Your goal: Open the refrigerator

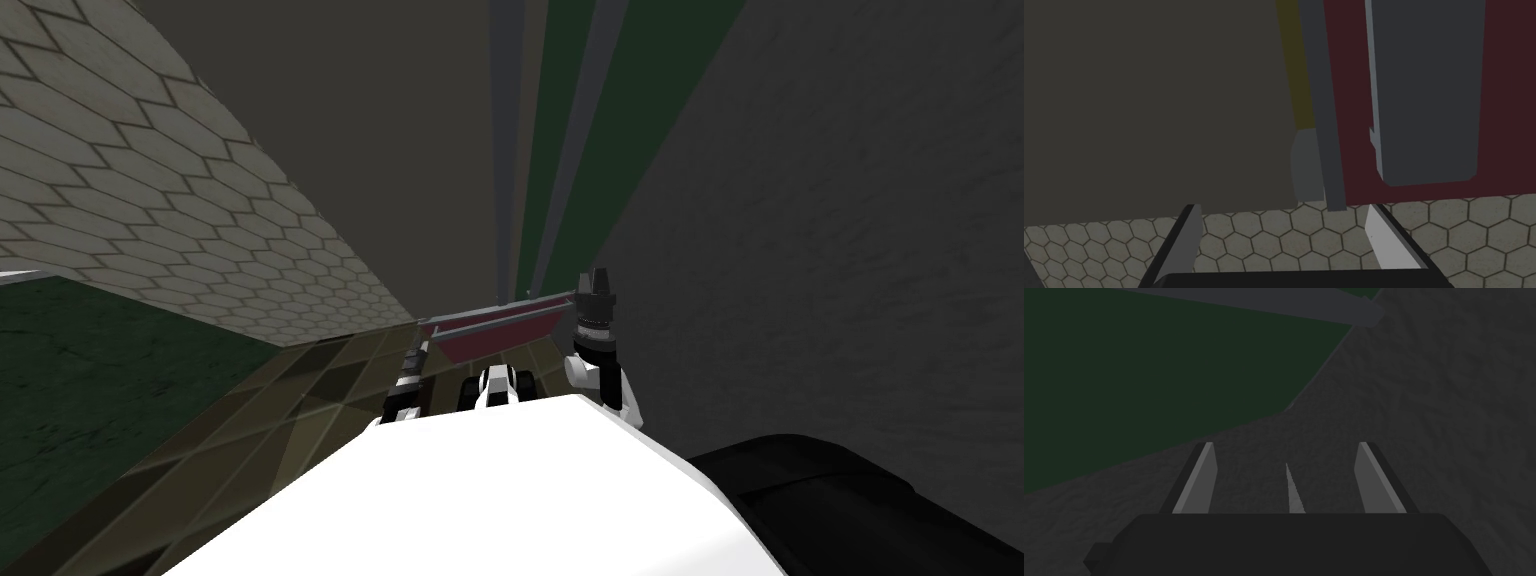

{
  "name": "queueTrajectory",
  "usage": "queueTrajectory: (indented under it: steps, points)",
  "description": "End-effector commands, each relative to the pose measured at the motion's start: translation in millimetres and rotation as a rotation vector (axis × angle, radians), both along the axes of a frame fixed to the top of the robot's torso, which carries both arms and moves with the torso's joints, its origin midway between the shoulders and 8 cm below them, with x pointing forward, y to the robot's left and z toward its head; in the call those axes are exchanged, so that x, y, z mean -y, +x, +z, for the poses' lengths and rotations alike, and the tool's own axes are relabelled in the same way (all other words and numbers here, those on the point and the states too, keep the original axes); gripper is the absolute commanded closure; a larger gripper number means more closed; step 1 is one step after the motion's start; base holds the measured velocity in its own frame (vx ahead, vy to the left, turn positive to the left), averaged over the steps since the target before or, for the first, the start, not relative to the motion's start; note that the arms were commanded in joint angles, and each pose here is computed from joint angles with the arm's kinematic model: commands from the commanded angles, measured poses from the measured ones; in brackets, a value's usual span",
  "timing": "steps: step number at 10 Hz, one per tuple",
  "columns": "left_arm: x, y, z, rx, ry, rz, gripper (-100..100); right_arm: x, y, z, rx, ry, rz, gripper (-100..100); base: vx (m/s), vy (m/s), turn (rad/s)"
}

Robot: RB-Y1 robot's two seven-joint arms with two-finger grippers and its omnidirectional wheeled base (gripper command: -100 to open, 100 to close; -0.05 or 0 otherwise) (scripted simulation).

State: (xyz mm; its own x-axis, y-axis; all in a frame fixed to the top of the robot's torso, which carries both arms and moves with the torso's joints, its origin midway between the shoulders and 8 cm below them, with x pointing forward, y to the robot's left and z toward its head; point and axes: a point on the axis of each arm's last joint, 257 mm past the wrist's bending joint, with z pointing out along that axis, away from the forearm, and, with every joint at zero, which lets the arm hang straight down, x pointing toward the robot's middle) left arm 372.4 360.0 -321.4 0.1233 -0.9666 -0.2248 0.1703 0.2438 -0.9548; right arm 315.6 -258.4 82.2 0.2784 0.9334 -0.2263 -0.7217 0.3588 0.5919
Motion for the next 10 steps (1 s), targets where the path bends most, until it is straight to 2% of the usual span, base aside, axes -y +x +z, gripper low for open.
queueTrajectory:
  steps: [1, 6, 10]
  points:
    - [-2.3, -4.6, -16.6, -0.027, -0.010, 0.011, -100, 0.0, 0.0, 0.0, 0.000, 0.000, 0.000, 0, 0.047, -0.005, 0.008]
    - [5.7, -18.6, -53.7, -0.080, -0.056, 0.038, -100, 0.0, 0.0, 0.0, 0.000, 0.000, 0.000, 0, 0.064, -0.010, 0.026]
    - [38.0, -33.6, -91.2, -0.135, -0.150, 0.066, -100, 0.0, 0.0, 0.0, 0.000, 0.000, 0.000, 0, 0.073, -0.019, 0.005]
